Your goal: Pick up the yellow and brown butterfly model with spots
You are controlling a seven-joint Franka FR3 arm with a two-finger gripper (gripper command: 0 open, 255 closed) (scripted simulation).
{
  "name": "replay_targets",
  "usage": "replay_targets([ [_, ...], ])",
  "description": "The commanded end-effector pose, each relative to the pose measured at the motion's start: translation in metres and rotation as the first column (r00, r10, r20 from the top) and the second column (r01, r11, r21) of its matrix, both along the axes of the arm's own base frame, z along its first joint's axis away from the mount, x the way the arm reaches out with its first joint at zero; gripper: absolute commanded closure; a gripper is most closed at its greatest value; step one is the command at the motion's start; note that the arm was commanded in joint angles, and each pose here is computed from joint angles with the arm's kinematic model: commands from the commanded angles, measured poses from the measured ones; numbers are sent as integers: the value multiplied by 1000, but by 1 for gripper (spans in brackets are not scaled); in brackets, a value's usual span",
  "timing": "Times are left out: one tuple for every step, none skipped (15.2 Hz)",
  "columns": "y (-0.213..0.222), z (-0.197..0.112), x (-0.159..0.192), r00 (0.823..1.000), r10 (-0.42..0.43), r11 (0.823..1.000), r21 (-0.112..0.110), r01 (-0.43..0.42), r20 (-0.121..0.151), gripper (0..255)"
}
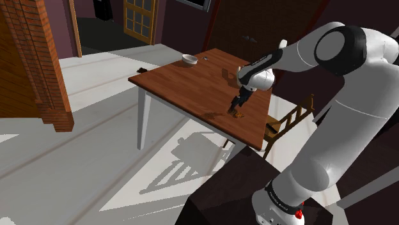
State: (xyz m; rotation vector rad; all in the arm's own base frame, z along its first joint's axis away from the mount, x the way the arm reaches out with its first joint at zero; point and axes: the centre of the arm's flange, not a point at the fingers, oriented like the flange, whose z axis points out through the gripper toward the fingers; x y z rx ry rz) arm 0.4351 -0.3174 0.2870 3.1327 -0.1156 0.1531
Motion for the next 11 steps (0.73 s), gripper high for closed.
replay_targets([
  [-21,-16,6,1000,-14,1000,-8,14,10,0],
  [-31,-23,9,1000,-20,1000,-11,21,15,0],
  [-35,-26,11,1000,-23,1000,-12,24,16,0],
  [-35,-31,11,1000,-23,1000,-12,24,16,0],
  [-35,-36,11,1000,-23,1000,-12,24,16,0],
  [-35,-42,11,1000,-23,1000,-12,24,16,0],
  [-35,-47,11,1000,-23,1000,-12,24,16,0],
  [-35,-52,11,1000,-23,1000,-12,24,16,0],
  [-35,-57,11,1000,-23,1000,-12,24,16,0],
  [-35,-66,11,1000,-23,1000,-12,24,16,0],
  [-35,-66,11,1000,-23,1000,-12,24,16,0],
])
